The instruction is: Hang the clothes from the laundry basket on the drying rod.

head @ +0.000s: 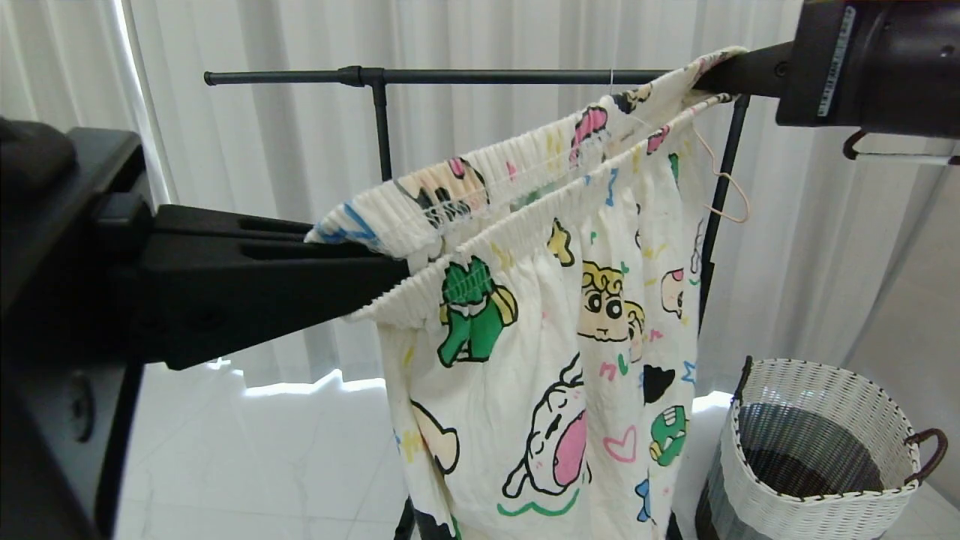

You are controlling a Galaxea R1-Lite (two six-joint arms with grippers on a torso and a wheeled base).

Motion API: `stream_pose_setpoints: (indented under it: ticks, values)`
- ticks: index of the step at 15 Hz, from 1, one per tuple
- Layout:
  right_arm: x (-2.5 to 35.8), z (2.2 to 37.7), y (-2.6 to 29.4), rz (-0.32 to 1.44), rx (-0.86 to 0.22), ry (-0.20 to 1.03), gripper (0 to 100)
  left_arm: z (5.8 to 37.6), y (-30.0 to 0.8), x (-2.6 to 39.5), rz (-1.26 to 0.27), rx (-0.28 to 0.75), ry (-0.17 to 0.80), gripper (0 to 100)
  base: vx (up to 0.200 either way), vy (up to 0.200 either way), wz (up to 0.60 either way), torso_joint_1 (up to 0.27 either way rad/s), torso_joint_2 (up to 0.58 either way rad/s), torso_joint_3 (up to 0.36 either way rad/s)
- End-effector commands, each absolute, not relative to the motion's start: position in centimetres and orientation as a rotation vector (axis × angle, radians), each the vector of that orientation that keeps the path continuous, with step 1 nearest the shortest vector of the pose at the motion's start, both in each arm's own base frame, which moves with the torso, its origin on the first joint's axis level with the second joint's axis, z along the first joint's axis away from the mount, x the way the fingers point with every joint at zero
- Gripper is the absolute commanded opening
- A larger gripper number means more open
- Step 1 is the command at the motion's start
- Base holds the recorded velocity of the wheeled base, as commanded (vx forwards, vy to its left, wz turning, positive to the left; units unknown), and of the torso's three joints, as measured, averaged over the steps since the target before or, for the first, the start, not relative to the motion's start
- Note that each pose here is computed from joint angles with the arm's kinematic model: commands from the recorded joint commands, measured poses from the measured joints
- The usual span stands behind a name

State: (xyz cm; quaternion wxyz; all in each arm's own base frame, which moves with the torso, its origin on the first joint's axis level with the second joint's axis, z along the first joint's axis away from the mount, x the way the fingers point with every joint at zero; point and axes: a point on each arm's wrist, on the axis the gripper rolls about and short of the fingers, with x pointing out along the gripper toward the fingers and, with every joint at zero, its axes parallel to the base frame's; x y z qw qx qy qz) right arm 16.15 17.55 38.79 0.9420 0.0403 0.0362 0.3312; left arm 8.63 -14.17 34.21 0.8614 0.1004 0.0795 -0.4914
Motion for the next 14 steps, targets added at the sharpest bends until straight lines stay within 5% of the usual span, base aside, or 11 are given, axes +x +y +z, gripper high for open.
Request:
stream_pose_setpoints:
  ticks: [1, 7, 14]
  values:
    - [17.5, 38.1, 19.1, 0.678, 0.069, 0.100, 0, 34.4, -13.9, 8.3, -1.043, 0.206, 0.156, 0, 0.000, 0.000, 0.00, 0.000, 0.00, 0.000]
    - [16.7, 38.6, 18.2, 0.692, 0.064, 0.097, 0, 34.5, -14.3, 8.8, -1.029, 0.207, 0.161, 0, 0.000, 0.000, 0.00, 0.000, 0.00, 0.000]
    - [11.5, 40.8, 12.6, 0.704, -0.100, 0.175, 0, 36.6, -16.2, 16.7, -0.739, 0.274, 0.123, 0, 0.000, 0.000, 0.00, 0.000, 0.00, 0.000]
